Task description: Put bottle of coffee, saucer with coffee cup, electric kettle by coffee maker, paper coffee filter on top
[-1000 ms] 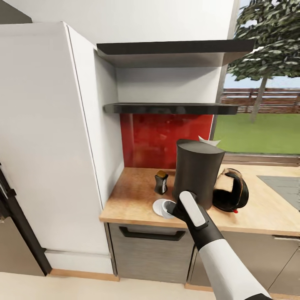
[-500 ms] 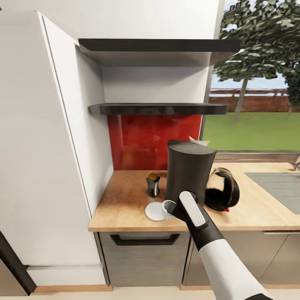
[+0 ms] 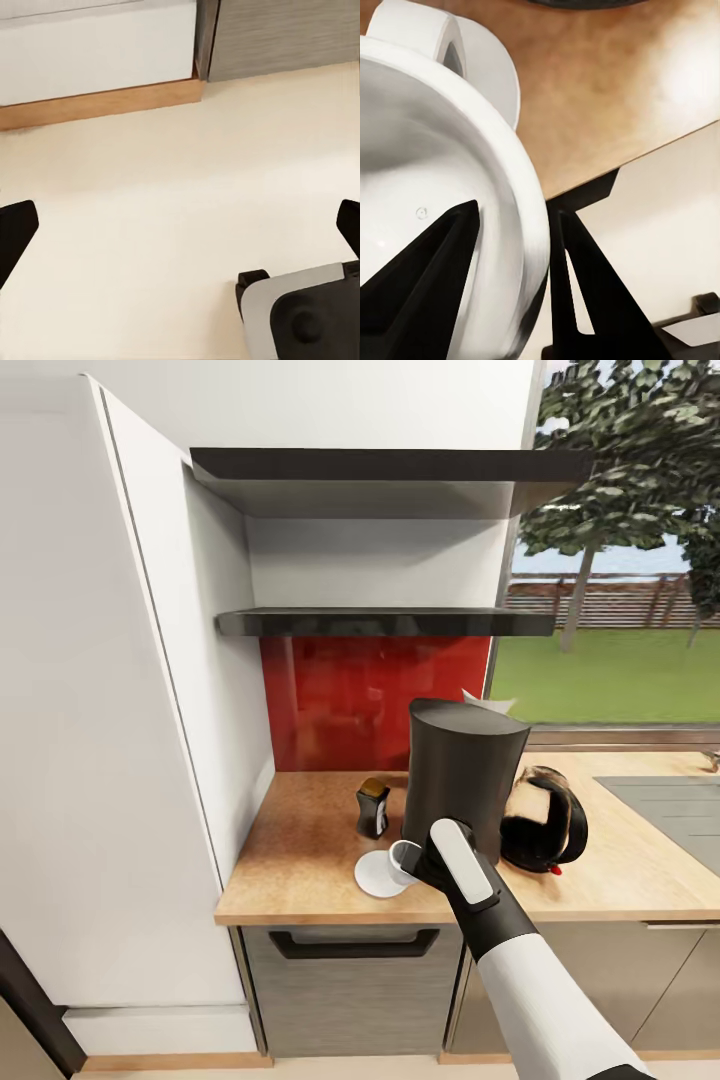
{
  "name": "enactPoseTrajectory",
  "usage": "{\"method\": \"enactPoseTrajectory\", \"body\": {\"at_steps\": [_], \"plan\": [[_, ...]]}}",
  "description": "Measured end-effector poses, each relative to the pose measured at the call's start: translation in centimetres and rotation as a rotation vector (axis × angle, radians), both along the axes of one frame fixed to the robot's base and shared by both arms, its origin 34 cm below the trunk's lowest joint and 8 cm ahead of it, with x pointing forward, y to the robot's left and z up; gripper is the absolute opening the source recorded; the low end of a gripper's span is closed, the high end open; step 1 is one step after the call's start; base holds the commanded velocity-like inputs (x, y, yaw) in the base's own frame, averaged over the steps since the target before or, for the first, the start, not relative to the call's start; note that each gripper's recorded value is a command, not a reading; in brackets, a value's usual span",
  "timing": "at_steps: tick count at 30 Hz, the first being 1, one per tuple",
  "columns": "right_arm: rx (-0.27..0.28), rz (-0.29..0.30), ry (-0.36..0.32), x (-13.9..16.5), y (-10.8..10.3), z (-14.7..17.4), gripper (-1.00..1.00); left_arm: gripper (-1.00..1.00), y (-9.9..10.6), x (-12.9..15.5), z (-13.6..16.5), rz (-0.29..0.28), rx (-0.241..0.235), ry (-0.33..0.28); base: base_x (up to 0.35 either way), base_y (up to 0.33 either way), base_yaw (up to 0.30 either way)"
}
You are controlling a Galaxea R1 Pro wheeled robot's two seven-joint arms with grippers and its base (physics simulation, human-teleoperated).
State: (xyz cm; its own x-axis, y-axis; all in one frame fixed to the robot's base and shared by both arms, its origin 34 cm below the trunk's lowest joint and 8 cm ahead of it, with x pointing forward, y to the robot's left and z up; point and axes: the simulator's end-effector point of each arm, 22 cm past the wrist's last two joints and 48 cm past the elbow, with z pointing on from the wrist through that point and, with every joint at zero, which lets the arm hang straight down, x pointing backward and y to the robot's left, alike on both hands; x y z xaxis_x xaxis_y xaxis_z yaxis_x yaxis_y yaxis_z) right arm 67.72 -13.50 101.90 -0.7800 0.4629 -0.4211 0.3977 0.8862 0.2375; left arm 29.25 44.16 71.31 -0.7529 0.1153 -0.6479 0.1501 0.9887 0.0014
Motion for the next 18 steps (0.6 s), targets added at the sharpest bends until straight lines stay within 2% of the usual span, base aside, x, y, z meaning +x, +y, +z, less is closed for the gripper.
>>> {"method": "enactPoseTrajectory", "body": {"at_steps": [8, 13, 15, 18], "plan": [[-0.002, -0.002, 0.004, -0.1, -0.1, -0.2, -1.0, 1.0, 3.6, -0.1, 0.0, 0.111, 0.122, -0.009, 0.016, 0.0, 0.0], [-0.002, -0.002, 0.004, -0.1, -0.1, -0.2, -1.0, 1.0, 6.8, -0.4, 0.4, 0.211, 0.236, -0.017, 0.156, 0.0, 0.0], [-0.002, -0.002, 0.004, -0.1, 0.0, -0.2, -1.0, 1.0, 7.0, -1.1, 0.2, 0.234, 0.256, -0.006, 0.272, 0.0, 0.0], [-0.003, -0.002, 0.006, -0.1, 0.0, -0.3, -1.0, 1.0, 6.0, -2.7, -0.9, 0.266, 0.268, 0.028, 0.312, 0.026, 0.0]]}}
